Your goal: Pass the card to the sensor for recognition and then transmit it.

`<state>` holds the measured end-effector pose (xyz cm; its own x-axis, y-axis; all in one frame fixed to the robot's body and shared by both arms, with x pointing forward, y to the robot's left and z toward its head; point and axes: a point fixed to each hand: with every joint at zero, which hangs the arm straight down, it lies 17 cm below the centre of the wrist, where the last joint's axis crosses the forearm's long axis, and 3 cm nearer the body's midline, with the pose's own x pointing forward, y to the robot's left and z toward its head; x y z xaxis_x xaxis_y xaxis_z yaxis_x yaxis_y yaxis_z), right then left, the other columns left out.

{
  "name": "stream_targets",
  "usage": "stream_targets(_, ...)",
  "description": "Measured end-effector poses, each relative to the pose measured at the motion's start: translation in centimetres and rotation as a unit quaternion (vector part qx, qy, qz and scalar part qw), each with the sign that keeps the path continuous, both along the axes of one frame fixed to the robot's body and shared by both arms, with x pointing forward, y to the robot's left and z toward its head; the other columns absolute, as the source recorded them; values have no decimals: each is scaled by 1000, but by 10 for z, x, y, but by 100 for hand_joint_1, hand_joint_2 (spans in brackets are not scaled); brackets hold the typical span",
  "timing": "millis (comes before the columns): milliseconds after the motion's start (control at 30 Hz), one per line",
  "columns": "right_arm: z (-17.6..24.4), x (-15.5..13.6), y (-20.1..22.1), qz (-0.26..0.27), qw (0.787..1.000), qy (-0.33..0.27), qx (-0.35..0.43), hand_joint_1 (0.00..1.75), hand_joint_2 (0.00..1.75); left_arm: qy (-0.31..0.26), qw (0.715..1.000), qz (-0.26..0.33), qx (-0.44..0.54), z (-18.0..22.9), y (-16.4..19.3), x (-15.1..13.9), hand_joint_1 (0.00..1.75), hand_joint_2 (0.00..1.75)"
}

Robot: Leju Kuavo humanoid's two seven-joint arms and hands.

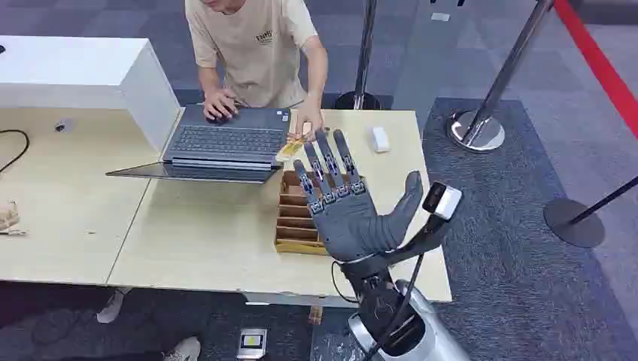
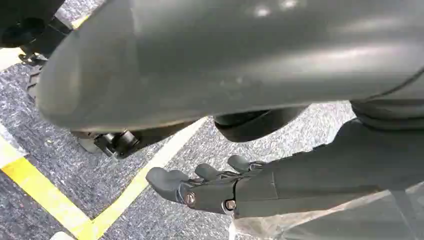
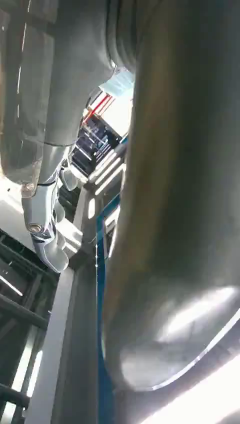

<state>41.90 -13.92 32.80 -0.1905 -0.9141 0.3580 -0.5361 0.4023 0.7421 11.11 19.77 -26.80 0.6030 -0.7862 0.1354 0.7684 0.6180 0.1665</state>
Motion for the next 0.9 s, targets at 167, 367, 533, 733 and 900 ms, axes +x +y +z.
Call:
stream_targets(167,4,-1,-1,-2,1000,-5,3,0,0,-3,1000,-3,-5,0,-2,2,0,0)
stream_targets(367,5,-1,-1,-2,1000,-7,3,0,0,-7,1000,-5,-7,1,-2,5,0,0)
stream_targets(533,10,1,-2,-8,1000,-11,-1,0,0,-8,1000,-15,-13,2,-5,7,0,0)
stream_targets(733,18,2,-1,-11,1000,-20,-11,0,0,1,999,-28,-16,3,-6,7,0,0)
stream_targets(900,23,-2,-1,-10,999,-33,-17,0,0,9,999,-37,-21,3,-8,5,0,0)
